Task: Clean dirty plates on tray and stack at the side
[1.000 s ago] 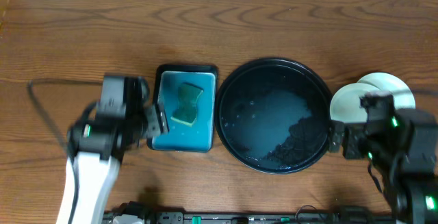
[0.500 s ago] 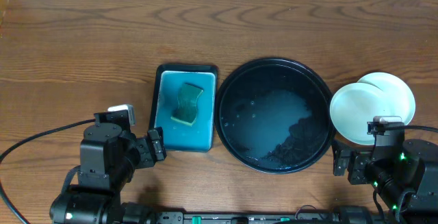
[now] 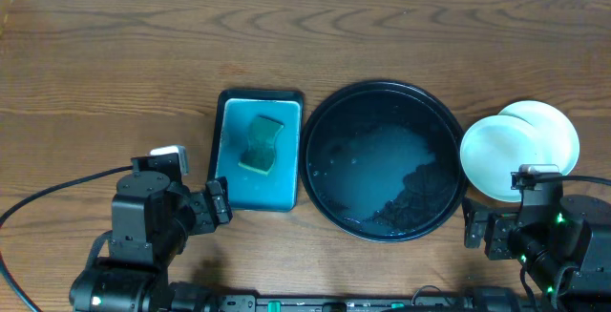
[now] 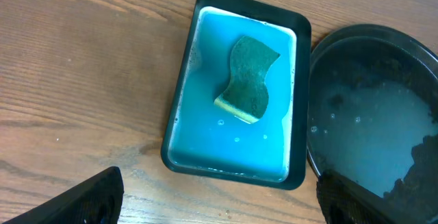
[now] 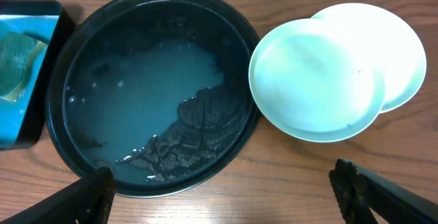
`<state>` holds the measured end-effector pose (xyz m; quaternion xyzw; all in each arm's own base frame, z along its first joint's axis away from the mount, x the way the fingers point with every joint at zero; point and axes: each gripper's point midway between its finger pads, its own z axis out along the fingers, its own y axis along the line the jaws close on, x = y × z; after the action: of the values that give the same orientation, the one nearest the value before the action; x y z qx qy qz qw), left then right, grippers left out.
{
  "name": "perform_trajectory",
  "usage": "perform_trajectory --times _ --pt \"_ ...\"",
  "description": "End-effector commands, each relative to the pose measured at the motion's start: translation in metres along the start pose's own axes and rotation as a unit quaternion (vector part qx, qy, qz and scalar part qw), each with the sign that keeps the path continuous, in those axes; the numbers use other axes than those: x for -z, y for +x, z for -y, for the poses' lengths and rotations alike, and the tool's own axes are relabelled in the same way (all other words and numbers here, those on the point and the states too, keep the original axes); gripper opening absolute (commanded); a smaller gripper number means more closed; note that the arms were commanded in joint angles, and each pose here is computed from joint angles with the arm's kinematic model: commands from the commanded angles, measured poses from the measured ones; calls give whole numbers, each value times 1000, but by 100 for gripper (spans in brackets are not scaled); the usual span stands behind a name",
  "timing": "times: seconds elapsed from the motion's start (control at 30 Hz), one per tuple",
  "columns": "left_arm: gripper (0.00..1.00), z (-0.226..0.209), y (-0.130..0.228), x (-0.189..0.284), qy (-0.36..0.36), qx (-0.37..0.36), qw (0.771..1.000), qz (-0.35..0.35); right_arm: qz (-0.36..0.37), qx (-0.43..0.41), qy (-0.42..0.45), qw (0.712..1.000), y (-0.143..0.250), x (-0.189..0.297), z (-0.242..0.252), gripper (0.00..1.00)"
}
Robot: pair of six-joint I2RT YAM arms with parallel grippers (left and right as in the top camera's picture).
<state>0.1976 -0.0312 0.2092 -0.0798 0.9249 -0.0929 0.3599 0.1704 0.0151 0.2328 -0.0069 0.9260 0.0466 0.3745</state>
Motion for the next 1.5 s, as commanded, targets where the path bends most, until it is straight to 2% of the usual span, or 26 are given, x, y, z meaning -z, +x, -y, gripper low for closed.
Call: perform_trajectory --times 0.0,0.33,0.5,0.67,0.77,0.93,1.1,1.47 --pt "91 -2 2 -2 -5 -5 1000 -2 5 10 0 1000 -3 3 -1 99" --pt "91 -2 2 -2 -5 -5 1000 -2 9 10 0 1000 -1 6 -1 99" --pt "91 -2 2 -2 -5 -5 1000 -2 72 18 -10 997 -8 22 -6 99" --pt "91 -2 2 -2 -5 -5 1000 -2 168 28 -12 985 -14 32 -8 99" --pt "91 -2 2 -2 -5 -5 1000 -2 227 35 -15 973 -14 30 -8 99" --pt "91 -2 2 -2 -5 -5 1000 -2 276 44 -26 960 -10 15 -10 99" --pt "91 -2 2 -2 -5 -5 1000 -2 294 56 -56 952 -11 -5 -20 99" --pt "91 -2 2 -2 -5 -5 1000 -2 311 61 -63 946 -18 -3 -23 99"
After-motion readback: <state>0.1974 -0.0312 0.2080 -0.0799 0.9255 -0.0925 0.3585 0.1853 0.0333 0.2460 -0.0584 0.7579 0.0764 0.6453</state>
